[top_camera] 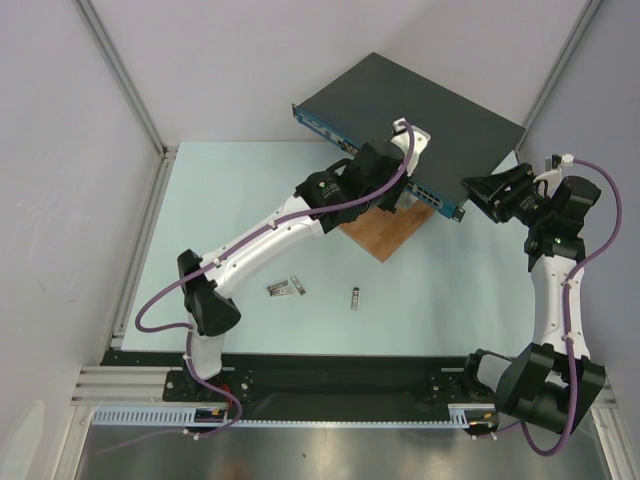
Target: Insert the plug into the switch port
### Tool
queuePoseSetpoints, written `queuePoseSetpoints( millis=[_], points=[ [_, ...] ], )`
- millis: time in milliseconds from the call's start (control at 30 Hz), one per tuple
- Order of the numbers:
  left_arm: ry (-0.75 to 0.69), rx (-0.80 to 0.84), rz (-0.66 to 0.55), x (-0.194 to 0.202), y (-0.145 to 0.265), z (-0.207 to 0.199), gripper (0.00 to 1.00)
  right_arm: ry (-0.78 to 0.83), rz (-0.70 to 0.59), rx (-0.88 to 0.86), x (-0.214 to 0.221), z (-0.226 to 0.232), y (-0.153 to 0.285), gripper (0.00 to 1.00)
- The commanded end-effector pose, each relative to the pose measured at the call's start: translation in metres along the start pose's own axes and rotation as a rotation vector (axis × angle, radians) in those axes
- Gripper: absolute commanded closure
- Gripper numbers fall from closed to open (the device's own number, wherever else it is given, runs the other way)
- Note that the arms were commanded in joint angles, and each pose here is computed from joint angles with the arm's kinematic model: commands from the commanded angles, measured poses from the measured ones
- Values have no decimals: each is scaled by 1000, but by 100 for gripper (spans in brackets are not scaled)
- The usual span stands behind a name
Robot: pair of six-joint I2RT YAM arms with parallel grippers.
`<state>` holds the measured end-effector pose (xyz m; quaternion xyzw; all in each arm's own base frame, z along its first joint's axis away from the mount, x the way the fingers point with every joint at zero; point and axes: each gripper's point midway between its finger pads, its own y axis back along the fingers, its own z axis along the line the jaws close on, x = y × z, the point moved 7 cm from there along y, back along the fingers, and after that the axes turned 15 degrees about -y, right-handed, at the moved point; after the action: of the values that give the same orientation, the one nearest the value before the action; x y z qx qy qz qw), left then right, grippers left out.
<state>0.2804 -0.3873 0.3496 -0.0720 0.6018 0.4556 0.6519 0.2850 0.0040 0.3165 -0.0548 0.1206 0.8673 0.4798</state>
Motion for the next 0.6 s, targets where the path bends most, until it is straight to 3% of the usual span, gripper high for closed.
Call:
queuePoseSetpoints(
  millis=[0,400,567],
  points=[
    [10,11,-200,-40,13,-2,100,83,106,-36,15,0,-11,100],
    [18,33,-318,-55,-10,9,99,83,127,-39,18,-1,-11,100],
    [4,68,-364,-61,-13,6,92,83,129,-40,19,-1,-12,100]
  ],
)
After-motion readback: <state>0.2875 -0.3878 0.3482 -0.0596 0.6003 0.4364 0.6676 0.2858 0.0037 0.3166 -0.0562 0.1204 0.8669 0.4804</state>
